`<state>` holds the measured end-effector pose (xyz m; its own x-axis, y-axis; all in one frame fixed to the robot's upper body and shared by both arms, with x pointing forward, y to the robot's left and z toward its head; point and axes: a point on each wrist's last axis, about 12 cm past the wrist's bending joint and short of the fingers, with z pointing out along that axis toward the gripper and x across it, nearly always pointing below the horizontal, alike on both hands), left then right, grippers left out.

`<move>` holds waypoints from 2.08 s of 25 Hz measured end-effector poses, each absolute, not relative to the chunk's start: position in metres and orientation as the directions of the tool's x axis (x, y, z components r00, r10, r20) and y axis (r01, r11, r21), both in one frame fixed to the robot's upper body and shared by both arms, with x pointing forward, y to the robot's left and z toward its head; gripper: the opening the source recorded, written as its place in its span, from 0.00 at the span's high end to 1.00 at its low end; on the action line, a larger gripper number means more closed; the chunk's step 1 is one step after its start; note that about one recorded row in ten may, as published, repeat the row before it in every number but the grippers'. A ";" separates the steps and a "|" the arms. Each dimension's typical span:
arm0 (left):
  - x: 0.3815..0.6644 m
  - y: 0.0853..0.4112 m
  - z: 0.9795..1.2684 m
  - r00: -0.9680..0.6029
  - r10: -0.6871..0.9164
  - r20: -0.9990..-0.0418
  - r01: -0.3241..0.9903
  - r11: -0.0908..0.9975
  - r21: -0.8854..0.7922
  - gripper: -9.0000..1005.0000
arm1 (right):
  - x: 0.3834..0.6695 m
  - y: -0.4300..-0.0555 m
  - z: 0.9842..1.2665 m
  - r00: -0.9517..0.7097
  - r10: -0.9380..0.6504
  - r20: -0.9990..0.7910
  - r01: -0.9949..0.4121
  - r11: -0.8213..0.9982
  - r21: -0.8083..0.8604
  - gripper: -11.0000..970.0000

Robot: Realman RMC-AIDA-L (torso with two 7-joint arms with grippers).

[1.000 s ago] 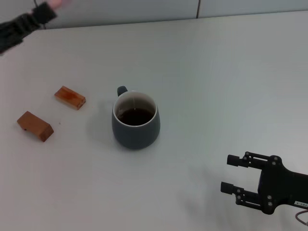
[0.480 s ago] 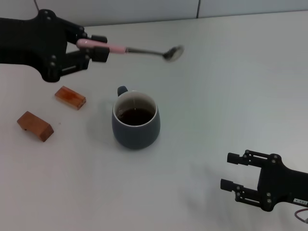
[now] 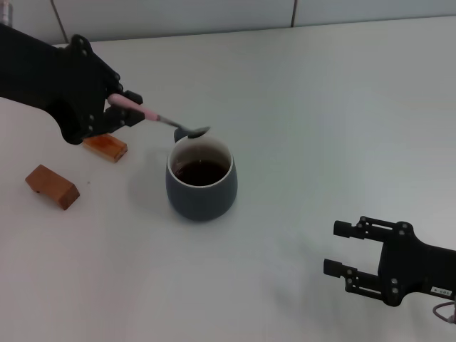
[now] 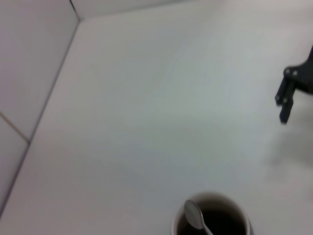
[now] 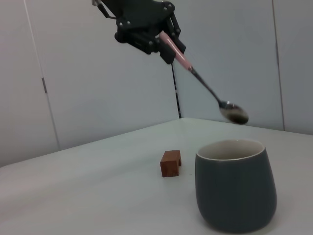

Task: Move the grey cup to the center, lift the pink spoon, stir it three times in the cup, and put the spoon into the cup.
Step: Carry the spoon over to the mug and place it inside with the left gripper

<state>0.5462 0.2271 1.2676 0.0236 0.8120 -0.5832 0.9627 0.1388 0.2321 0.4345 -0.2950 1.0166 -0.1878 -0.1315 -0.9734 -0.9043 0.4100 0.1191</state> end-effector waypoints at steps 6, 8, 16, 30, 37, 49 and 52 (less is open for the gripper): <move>0.547 0.211 1.266 -0.026 0.867 -0.497 0.968 0.147 0.204 0.86 | 0.439 -0.293 1.019 -0.180 -0.134 -0.975 -0.909 0.401 0.112 0.32; 0.546 0.205 1.264 -0.020 0.877 -0.480 0.971 0.131 0.198 0.86 | 0.441 -0.293 1.019 -0.177 -0.135 -0.975 -0.911 0.398 0.110 0.32; 0.547 0.189 1.259 -0.008 0.895 -0.446 0.975 0.106 0.194 0.86 | 0.440 -0.289 1.018 -0.183 -0.127 -0.975 -0.913 0.390 0.120 0.32; 0.554 0.158 1.237 0.031 0.940 -0.339 0.974 0.048 0.223 0.85 | 0.437 -0.288 1.017 -0.191 -0.122 -0.974 -0.912 0.390 0.130 0.32; 0.556 0.155 1.234 0.037 0.949 -0.313 0.973 0.037 0.227 0.85 | 0.436 -0.288 1.016 -0.194 -0.118 -0.974 -0.911 0.390 0.134 0.32; 0.553 0.141 1.237 0.095 0.938 -0.332 0.975 -0.021 0.221 0.85 | 0.438 -0.285 1.016 -0.194 -0.112 -0.975 -0.913 0.384 0.138 0.32; 0.555 0.139 1.235 0.099 0.938 -0.332 0.972 -0.019 0.235 0.85 | 0.438 -0.285 1.016 -0.194 -0.111 -0.975 -0.913 0.384 0.138 0.32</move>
